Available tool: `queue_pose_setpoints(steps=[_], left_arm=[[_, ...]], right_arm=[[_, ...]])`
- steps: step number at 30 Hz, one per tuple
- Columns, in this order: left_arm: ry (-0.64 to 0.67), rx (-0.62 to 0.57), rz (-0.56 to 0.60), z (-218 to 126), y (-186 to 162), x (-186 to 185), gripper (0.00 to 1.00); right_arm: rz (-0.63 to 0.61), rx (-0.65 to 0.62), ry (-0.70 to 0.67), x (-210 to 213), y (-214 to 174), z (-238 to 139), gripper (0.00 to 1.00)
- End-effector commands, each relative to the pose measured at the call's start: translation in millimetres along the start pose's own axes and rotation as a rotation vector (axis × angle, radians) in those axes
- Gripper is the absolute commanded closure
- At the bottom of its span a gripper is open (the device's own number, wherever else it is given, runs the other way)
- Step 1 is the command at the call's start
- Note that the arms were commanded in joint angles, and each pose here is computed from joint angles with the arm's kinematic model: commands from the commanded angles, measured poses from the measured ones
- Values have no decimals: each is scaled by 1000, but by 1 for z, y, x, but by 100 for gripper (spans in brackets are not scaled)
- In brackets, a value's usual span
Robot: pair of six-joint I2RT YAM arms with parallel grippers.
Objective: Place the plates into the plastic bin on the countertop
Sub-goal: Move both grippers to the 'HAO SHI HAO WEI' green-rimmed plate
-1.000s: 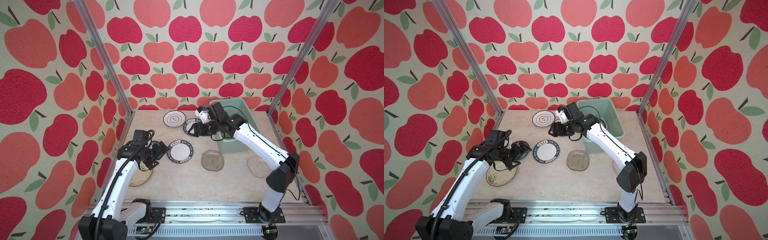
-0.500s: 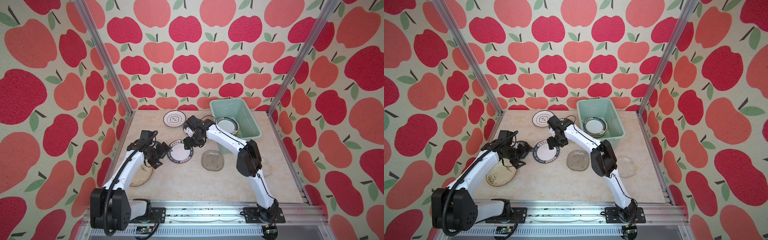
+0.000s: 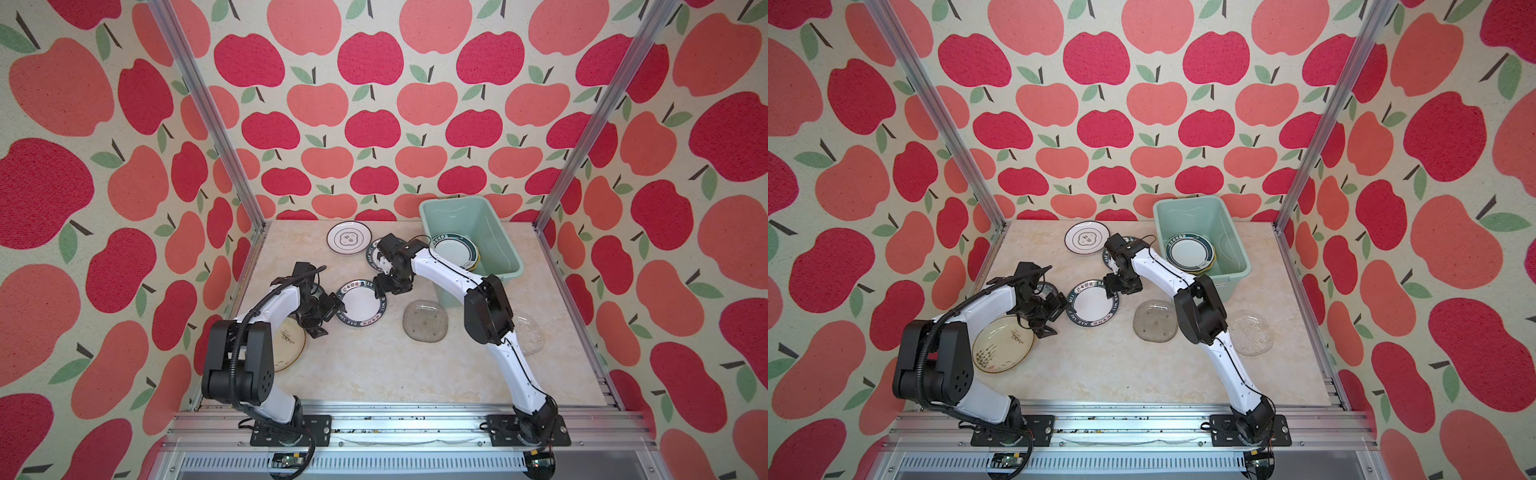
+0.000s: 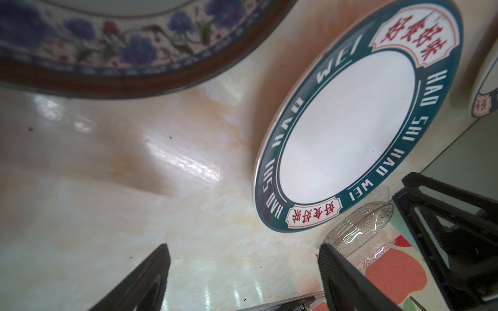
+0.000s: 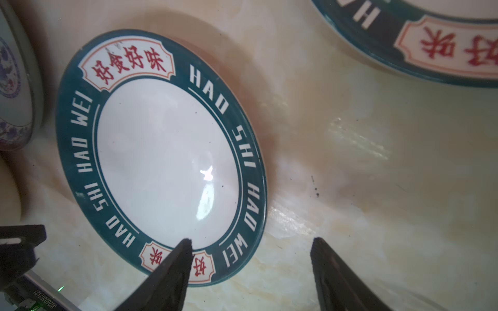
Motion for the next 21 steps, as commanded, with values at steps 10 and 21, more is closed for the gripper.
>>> queue_pose_setpoints(steps=[10, 21], left_arm=[[-8, -11, 32, 8, 25, -14, 21], [-48, -1, 25, 19, 31, -19, 39]], right_arm=[[73, 36, 170, 13, 8, 24, 31], [120, 56, 260, 12, 0, 32, 37]])
Point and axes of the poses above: each gripper's point midway between its finger pads, its own z axis out along the fingers, its own x axis along the line the jaws close on, y = z × x, the point moved 4 cm from there along -z, back along the fingers, and after that the axes turned 1 degree about z, right-handed, at the moved point
